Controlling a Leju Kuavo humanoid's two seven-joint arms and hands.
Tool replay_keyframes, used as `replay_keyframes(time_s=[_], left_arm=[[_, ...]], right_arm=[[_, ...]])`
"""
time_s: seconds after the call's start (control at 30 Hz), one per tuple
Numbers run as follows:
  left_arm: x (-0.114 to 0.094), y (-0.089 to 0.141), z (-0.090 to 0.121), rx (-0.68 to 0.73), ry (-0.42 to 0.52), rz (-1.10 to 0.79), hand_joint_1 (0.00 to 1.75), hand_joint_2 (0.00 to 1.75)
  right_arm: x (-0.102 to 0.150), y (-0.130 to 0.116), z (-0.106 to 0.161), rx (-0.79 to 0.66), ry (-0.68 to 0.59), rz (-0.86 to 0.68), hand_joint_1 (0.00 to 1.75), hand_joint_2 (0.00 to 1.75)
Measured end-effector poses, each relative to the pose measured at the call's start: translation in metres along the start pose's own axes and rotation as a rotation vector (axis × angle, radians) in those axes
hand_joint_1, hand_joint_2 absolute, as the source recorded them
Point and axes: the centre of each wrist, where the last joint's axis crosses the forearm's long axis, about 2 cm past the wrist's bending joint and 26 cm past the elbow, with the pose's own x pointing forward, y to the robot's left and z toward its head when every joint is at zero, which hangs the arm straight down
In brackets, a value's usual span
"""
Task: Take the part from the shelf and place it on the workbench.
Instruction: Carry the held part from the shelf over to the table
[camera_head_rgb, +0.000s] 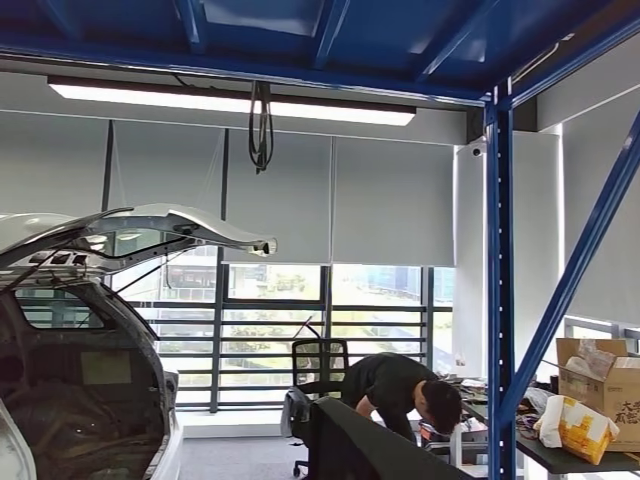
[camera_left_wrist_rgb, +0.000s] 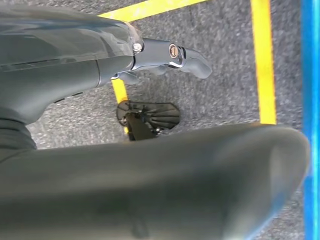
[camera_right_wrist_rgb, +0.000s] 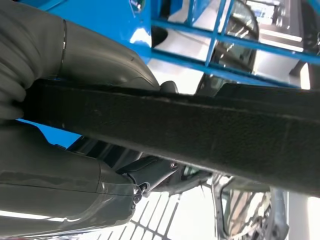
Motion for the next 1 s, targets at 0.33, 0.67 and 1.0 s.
replay_keyframes(time_s=[0.33, 0.67, 1.0], left_arm=[[-0.004, 0.006, 0.002, 0.030, 0.108, 0.014, 0.00, 1.75], [-0.013, 0.044, 0.010, 0.158, 0.235, 0.049, 0.00, 1.75], [-0.012, 0.045, 0.008, 0.144, 0.220, 0.054, 0.00, 1.75]], right_arm=[[0.003, -0.012, -0.002, 0.085, -0.014, -0.021, 1.75, 1.75], [0.000, -0.013, 0.007, 0.111, -0.010, -0.031, 1.75, 1.75], [-0.002, -0.015, 0.011, 0.120, 0.001, -0.027, 1.75, 1.75]])
